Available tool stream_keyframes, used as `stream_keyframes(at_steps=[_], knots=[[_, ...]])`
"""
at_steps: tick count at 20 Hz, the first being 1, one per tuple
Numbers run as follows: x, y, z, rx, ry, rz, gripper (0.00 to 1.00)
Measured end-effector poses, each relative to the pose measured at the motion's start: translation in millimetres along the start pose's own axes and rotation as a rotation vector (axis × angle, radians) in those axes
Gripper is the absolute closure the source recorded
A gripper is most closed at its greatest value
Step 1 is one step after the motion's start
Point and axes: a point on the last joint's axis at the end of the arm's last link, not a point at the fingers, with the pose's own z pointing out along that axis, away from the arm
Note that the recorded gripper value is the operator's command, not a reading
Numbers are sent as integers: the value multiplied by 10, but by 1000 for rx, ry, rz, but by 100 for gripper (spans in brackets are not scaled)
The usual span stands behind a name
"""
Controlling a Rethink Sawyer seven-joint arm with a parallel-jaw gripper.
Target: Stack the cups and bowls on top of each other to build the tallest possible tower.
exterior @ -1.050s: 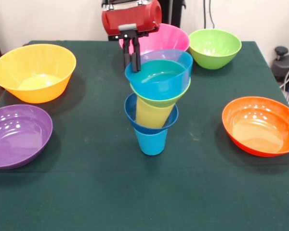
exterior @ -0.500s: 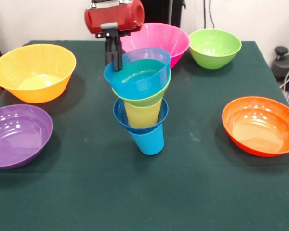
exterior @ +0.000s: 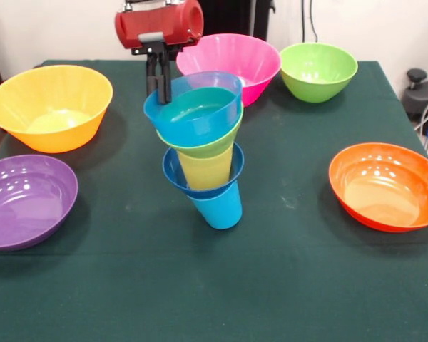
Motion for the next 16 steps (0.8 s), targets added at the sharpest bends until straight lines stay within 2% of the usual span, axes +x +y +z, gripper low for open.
stream_keyframes(at_steps=[11,16], knots=[[166,496,57,-34,8,-81,100],[211,621,66,-37,5,-102,100]])
